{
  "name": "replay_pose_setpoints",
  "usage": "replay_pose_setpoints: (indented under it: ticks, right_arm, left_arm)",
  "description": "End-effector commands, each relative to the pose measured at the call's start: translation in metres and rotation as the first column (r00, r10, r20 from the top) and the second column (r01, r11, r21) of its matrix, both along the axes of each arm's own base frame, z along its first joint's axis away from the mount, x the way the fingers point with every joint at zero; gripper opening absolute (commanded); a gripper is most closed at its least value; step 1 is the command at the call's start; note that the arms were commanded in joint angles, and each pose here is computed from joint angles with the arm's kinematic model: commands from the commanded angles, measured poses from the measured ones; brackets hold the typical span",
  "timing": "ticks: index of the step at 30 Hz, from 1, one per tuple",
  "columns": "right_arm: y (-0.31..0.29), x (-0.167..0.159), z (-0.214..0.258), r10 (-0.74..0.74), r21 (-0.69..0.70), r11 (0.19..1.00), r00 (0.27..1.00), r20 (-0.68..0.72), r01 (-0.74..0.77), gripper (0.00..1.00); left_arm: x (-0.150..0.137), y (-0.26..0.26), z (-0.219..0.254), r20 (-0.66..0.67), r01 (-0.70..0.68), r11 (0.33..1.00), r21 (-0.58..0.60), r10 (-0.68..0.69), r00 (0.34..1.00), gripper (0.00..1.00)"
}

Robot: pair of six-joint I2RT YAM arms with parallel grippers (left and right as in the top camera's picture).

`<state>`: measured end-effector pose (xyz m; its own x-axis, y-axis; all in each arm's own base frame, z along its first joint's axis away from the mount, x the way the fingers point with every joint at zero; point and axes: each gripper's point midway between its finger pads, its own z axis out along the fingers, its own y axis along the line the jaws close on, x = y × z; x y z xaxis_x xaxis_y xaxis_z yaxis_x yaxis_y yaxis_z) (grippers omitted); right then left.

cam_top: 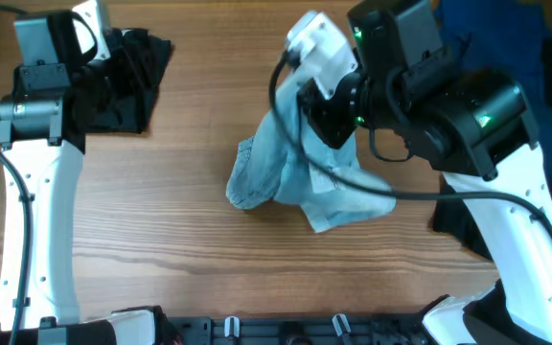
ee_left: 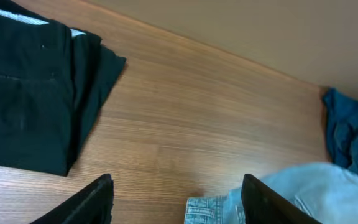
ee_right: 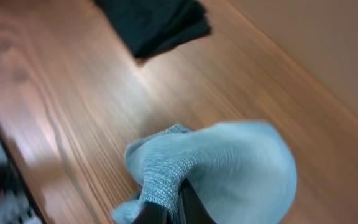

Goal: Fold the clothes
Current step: 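Drag the light-blue jeans to the table center with the right gripper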

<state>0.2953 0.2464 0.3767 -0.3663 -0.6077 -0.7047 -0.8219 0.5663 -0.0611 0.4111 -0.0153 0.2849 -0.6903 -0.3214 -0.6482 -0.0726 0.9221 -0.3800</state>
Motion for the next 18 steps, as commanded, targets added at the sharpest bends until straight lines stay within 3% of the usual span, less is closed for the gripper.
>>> replay_pose_setpoints:
  ticks: [1, 5, 11, 18]
  right_arm:
    - [0.016, -0.01, 0.003, 0.279, -0.073, 0.96, 0.951, 0.132, -0.272, 0.04]
    - [0.02, -0.004, 0.011, 0.3, -0.065, 0.954, 0.936, 0.186, -0.292, 0.04]
    - [0.011, 0.004, 0.016, 0.24, 0.018, 0.969, 0.96, 0.146, -0.245, 0.04]
    - [-0.013, 0.021, 0.021, 0.16, 0.102, 0.98, 0.982, 0.104, -0.17, 0.04]
  left_arm:
    - [-0.004, -0.024, 0.006, 0.006, 0.092, 0.994, -0.066, -0.092, 0.996, 0.62]
    - [0.0, -0.067, -0.025, -0.064, 0.243, 0.966, -0.089, -0.249, 0.966, 0.63]
    - [0.011, -0.109, -0.097, -0.226, 0.333, 0.936, -0.114, -0.351, 0.909, 0.73]
    - [0.014, -0.143, -0.168, -0.319, 0.408, 0.86, -0.307, -0.497, 0.807, 0.78]
